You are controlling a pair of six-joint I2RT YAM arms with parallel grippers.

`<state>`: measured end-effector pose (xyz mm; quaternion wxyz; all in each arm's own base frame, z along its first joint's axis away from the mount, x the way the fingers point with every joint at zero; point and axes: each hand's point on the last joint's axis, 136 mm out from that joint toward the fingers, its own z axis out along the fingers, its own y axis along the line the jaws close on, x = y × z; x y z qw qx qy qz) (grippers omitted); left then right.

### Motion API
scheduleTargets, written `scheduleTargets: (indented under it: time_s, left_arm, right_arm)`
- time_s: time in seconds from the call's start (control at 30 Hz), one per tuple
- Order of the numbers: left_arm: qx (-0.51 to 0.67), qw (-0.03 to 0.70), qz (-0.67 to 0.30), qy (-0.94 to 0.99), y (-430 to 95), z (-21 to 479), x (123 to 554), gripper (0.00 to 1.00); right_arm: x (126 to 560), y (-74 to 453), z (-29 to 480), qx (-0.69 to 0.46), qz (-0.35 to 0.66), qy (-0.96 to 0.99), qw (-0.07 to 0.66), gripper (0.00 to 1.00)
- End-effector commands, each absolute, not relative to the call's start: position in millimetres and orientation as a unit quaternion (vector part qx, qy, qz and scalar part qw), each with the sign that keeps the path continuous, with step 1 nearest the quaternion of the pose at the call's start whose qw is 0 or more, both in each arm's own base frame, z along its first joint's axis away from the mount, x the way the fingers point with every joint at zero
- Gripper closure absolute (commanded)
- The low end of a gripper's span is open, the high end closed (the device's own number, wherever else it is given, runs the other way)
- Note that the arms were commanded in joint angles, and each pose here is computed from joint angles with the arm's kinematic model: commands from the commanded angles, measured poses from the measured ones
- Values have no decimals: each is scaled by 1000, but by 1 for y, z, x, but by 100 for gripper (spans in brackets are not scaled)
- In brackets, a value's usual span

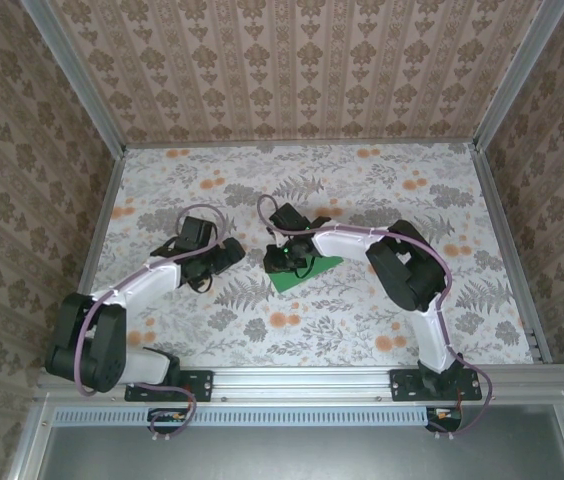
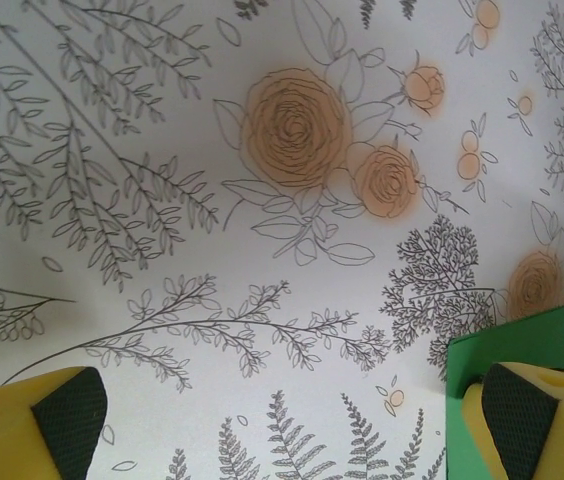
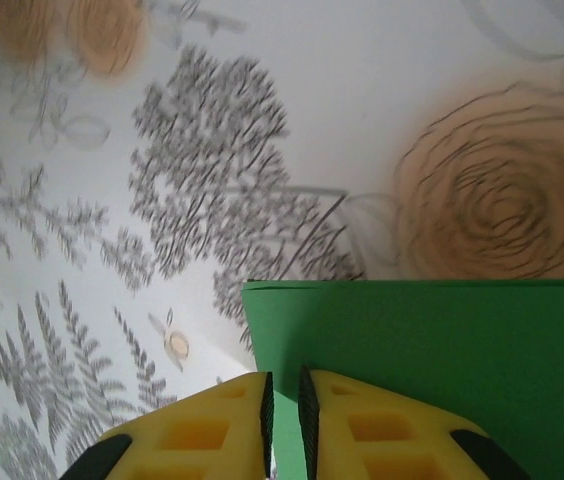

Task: Fold a paper plane with a square sheet of paper (pick it up from the middle)
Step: Fold the triangle a second time at the center of the table.

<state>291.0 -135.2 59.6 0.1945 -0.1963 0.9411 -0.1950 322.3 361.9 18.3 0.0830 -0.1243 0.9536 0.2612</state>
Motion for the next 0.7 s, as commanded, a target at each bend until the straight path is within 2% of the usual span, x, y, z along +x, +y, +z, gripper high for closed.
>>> scheduleTargets:
  time_s: [0.0, 0.13, 0.23, 0.3, 0.43, 0.5, 0.67]
  left_arm:
    - [-169, 187, -196, 948, -139, 65, 294, 0]
    - [-167, 185, -204, 947, -142, 66, 295, 0]
    - [-165, 185, -219, 944, -147, 66, 296, 0]
    - [-161, 182, -231, 942, -152, 67, 296, 0]
    - [-138, 175, -255, 941, -169, 71, 293, 0]
    - [-124, 171, -264, 941, -179, 73, 289, 0]
    - [-85, 151, -293, 940, -210, 76, 274, 0]
  right_arm:
    - [264, 340, 2, -218, 231, 948, 6, 78]
    - [228, 311, 3, -293, 224, 929, -25, 76]
    - [223, 293, 13, -318, 209, 925, -6, 74]
    - [241, 286, 31, -283, 210, 935, 36, 71]
    - [290, 260, 49, -124, 206, 965, 106, 64]
    - [301, 246, 43, -62, 198, 972, 114, 62]
    - [312, 238, 23, -10, 183, 978, 98, 64]
